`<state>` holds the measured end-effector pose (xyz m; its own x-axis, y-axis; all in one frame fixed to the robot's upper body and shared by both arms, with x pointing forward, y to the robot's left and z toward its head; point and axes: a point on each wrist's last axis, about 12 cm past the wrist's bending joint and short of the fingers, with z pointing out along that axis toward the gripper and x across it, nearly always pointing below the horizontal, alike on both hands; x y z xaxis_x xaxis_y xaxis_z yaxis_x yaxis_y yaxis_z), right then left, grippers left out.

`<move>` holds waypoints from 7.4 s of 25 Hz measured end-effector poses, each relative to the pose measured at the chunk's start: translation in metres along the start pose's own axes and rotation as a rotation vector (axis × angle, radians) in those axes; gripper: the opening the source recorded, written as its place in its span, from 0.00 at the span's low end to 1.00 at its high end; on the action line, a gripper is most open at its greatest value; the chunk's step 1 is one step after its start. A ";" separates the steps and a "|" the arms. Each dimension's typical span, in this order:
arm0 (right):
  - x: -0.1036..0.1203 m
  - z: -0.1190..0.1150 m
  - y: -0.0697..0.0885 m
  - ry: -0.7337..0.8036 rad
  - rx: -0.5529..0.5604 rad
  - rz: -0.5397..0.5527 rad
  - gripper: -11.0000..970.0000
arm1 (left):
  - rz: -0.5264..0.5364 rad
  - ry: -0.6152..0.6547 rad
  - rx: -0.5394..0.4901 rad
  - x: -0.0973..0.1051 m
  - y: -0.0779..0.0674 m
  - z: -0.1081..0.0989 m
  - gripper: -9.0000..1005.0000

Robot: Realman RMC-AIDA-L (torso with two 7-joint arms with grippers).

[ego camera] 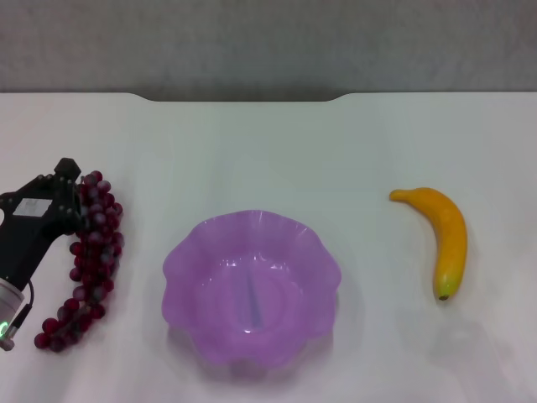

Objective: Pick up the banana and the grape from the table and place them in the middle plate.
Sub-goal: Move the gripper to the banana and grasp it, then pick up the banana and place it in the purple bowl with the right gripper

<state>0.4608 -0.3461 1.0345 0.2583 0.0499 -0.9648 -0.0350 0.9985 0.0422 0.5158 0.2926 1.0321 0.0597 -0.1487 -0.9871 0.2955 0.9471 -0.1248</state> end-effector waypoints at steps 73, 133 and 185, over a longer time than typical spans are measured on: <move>0.004 0.089 -0.045 0.800 -0.362 0.189 0.70 | -0.001 0.015 0.055 0.001 -0.006 0.001 0.89; 0.043 0.149 0.034 1.103 -0.501 -0.241 0.58 | -0.011 0.002 0.084 0.000 -0.010 -0.001 0.89; -0.003 0.187 0.148 1.062 -1.194 -0.373 0.51 | -0.007 -0.006 0.106 -0.001 -0.012 0.000 0.89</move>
<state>0.6355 -0.1940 1.0925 -0.2988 -0.7156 -0.6314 -0.9375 0.3436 0.0542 0.5126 0.2809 1.0347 0.0628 -0.1573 -0.9856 0.3954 0.9106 -0.1201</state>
